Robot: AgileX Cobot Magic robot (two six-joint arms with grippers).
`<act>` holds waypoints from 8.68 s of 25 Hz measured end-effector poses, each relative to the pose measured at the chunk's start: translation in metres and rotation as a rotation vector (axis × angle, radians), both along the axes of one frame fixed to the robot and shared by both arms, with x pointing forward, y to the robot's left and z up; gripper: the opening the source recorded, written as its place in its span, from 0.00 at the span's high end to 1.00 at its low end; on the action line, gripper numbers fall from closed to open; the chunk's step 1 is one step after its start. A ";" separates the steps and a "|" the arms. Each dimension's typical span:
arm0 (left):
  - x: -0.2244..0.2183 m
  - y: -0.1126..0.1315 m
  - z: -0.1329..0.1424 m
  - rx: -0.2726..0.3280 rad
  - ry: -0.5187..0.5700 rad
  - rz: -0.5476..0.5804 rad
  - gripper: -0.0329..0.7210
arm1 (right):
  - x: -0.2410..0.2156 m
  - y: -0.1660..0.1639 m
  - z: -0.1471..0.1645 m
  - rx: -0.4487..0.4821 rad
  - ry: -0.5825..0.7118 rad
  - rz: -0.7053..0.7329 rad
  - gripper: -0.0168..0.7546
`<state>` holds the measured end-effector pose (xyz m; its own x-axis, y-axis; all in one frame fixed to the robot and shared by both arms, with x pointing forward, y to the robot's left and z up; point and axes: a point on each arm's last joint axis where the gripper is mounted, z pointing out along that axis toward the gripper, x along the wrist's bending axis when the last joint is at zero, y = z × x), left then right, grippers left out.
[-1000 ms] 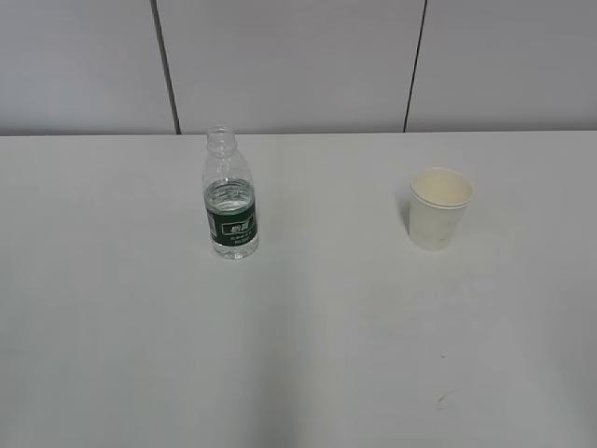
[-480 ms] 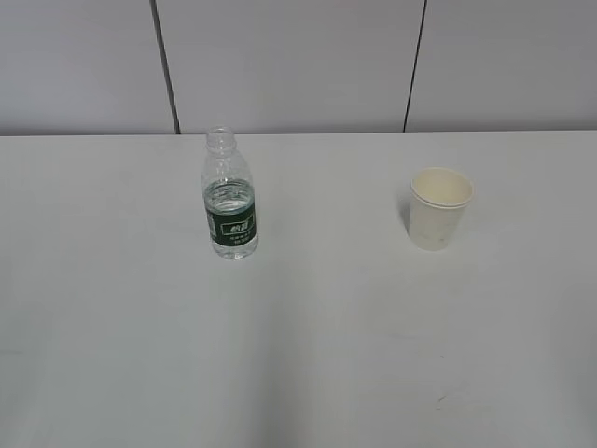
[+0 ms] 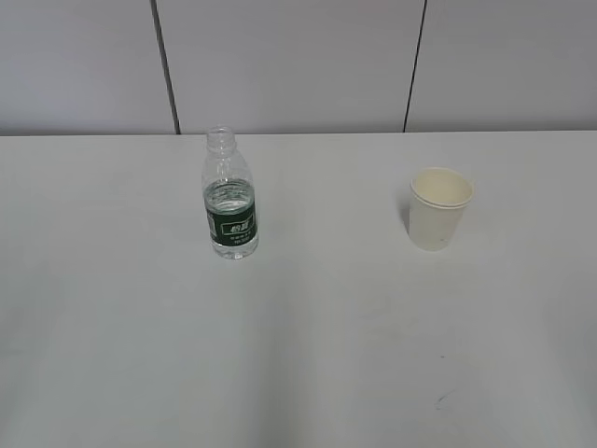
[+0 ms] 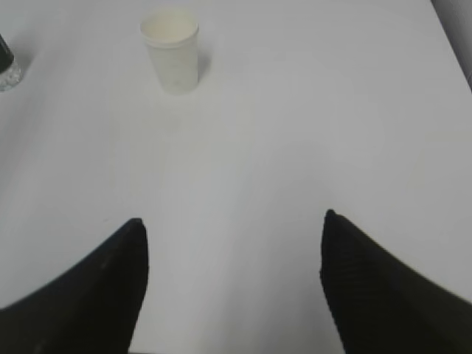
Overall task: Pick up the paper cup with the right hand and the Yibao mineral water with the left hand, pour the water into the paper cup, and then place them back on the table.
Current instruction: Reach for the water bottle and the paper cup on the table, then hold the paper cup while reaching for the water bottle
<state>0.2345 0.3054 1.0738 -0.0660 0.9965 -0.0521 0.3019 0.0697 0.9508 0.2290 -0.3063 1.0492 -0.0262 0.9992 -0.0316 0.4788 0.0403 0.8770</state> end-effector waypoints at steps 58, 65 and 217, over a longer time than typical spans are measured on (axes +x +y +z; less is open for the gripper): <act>0.221 -0.030 -0.103 0.010 -0.168 -0.354 0.57 | 0.277 0.038 -0.099 0.108 -0.400 0.115 0.24; 0.223 -0.031 -0.108 -0.001 -0.164 -0.359 0.57 | 0.285 0.039 -0.132 0.111 -0.334 0.113 0.24; 0.225 -0.035 -0.114 0.005 -0.161 -0.416 0.57 | 0.381 0.059 -0.220 0.170 -0.268 0.224 0.18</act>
<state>0.4594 0.2700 0.9597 0.3488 0.9369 -0.0237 0.1512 -0.0312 0.9880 0.6096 -0.2469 0.8294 -0.2578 0.9611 0.0987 0.2278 -0.0388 0.9729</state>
